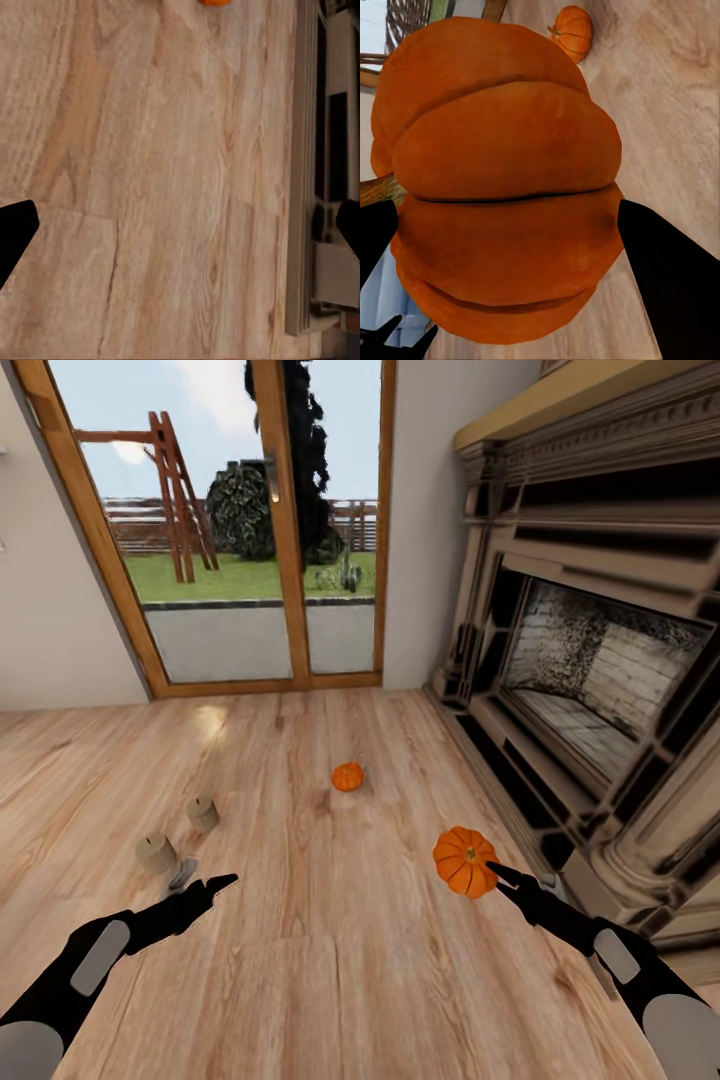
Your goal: Place each of the two pumpkins and all three candles from the living room inside a cabinet in the living room (use any cabinet), then make sure every cabinet is closed, and position the cauldron so it is next to a table in the living room.
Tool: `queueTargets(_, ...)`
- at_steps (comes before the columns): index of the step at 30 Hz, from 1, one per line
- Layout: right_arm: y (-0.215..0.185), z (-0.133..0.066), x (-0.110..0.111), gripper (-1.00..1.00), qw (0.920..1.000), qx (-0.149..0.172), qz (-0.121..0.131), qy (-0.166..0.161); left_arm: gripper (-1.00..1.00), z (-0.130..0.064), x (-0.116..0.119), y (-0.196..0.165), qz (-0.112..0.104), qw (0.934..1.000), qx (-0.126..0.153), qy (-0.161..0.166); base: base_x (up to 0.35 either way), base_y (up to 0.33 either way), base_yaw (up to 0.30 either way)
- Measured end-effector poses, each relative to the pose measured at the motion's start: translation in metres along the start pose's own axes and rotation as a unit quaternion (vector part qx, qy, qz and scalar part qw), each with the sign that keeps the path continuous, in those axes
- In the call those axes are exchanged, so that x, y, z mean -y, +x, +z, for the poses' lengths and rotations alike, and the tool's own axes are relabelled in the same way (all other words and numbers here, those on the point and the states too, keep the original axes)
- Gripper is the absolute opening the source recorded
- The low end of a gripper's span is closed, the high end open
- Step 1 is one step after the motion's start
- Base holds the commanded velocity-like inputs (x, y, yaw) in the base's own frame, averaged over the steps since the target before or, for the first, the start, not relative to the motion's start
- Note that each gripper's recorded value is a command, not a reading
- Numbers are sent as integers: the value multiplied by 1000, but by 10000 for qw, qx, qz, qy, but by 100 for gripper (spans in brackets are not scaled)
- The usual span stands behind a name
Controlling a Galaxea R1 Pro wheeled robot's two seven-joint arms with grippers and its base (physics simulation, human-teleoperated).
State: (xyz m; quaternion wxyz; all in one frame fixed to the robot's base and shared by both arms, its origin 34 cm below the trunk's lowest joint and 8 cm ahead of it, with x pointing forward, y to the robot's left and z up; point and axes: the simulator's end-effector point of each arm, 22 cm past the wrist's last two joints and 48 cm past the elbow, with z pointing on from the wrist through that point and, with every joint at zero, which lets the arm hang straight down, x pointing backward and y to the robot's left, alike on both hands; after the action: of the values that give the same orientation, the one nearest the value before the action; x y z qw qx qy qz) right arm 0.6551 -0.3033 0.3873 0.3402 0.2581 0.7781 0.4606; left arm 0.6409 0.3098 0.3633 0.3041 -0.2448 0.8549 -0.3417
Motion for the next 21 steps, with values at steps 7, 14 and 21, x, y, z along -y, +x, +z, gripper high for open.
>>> queueTargets(7, 0, 0, 0, -100, 10000, 0, -1, 2, 100, -2, 2, -17, 134, 9997, 66, -177, 331, 1, 0)
queueTargets(14, 1, 1, 0, -100, 10000, -5, -1, 5, 100, -7, 49, -24, 394, 9989, -206, 159, 232, 0, 0)
queueTargets(21, 1, 1, 0, -100, 10000, -5, -13, 7, 100, -13, 35, -19, 399, 9978, -471, -257, 289, 0, 0)
